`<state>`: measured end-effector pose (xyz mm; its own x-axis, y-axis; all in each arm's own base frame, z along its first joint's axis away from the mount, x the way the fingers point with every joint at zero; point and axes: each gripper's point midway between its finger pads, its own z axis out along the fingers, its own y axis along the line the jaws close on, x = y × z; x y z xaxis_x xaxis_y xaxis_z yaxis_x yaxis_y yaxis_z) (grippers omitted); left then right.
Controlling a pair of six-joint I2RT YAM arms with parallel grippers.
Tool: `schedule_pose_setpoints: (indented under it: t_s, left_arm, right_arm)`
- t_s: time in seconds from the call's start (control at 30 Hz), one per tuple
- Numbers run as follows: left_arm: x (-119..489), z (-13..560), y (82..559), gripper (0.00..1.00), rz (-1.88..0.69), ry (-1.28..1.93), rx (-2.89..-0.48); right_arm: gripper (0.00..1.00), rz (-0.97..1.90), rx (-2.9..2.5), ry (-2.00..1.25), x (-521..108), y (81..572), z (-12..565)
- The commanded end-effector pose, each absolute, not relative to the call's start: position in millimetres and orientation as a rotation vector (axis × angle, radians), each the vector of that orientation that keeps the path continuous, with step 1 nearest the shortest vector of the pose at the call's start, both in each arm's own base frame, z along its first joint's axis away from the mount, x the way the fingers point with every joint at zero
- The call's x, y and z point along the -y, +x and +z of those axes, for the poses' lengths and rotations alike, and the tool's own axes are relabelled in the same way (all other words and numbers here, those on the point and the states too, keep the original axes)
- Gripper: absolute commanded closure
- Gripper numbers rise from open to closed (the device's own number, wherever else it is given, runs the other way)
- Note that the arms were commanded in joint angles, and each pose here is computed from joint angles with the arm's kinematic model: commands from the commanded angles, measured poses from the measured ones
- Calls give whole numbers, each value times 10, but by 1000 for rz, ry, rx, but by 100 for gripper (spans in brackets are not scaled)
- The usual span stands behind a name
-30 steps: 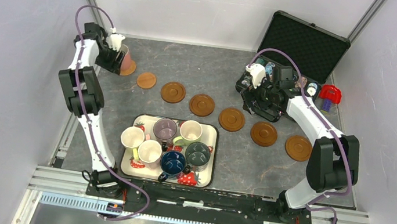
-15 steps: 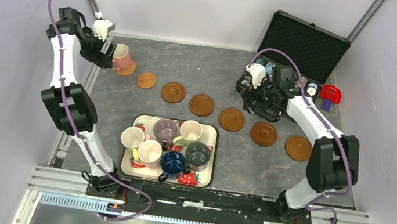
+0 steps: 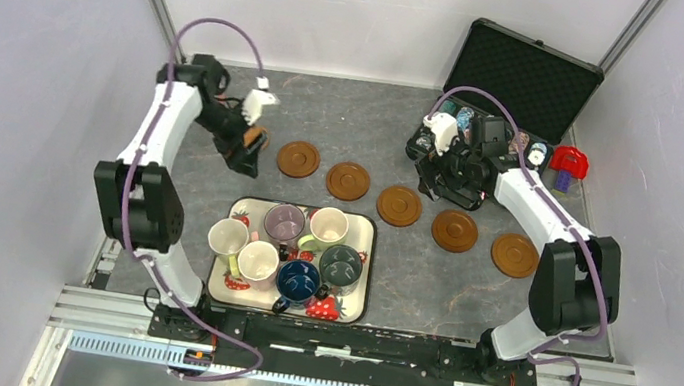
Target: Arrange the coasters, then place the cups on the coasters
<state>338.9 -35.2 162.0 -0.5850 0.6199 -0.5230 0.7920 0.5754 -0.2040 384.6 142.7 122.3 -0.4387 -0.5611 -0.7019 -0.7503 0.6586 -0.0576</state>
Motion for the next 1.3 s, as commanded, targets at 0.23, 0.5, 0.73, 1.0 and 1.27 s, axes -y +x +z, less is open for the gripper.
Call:
schedule_pose_setpoints:
  t_s: [0.23,0.5,0.73,1.0,1.27]
  left_arm:
    - [808,1600,2721,5,-542,1500,-2268]
    - [597,1444,2440,11,-498,1520,-2363]
    - [474,1527,2463,23,-550,1382,-2461]
    - [613,1707,2283,24,-549,1526,-2319]
    - [537,1650,2072,28,-486,1617,-2320]
  right_arm:
    - [2,324,-2107,-1027,-1415,3751,1346]
    - [2,326,-2104,-1024,-1418,3748,1355]
    - [2,342,-2110,-1025,-1432,3718,1323]
    - [2,343,-2119,-1027,-1420,3696,1297]
    - [2,335,-2118,-1029,-1411,3692,1303]
